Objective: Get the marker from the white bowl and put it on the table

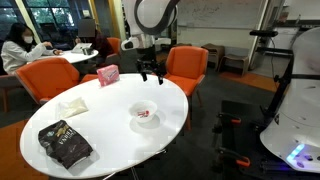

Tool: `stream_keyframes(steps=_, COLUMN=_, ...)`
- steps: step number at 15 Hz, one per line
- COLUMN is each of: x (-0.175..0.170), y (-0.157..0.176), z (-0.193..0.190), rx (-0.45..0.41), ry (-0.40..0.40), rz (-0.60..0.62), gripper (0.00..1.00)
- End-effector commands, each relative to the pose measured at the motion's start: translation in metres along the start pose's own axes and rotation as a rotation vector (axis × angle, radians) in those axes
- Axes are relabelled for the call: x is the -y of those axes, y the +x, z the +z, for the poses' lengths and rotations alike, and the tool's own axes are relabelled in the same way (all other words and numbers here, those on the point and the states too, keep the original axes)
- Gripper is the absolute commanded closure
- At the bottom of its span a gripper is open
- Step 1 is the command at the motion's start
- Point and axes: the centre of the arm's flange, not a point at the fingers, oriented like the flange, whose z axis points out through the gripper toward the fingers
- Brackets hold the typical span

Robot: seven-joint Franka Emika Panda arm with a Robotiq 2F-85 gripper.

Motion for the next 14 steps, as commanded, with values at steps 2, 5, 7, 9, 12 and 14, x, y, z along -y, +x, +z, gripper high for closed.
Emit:
stream_keyframes(steps=2, x=-0.034, y=0.017, z=0.023, rx=-0.098, ry=0.001, rz=-0.122, gripper=0.04)
stream_keyframes(steps=5, x=-0.042, y=0.029, z=0.04, rx=-0.14, ry=0.04, rz=-0.158, gripper=0.21)
stream_keyframes(steps=7, x=-0.046, y=0.031, z=0.05, rx=-0.137, ry=0.052, rz=-0.167, gripper=0.23)
stream_keyframes(steps=9, x=-0.051, y=0.03, z=0.058, rx=-0.135, ry=0.064, rz=-0.175, gripper=0.29)
stream_keyframes(steps=12, x=-0.057, y=0.033, z=0.07, rx=-0.122, ry=0.074, rz=-0.173, gripper=0.45)
stream_keyframes(steps=14, x=-0.061, y=0.037, z=0.078, rx=-0.113, ry=0.083, rz=-0.179, gripper=0.52)
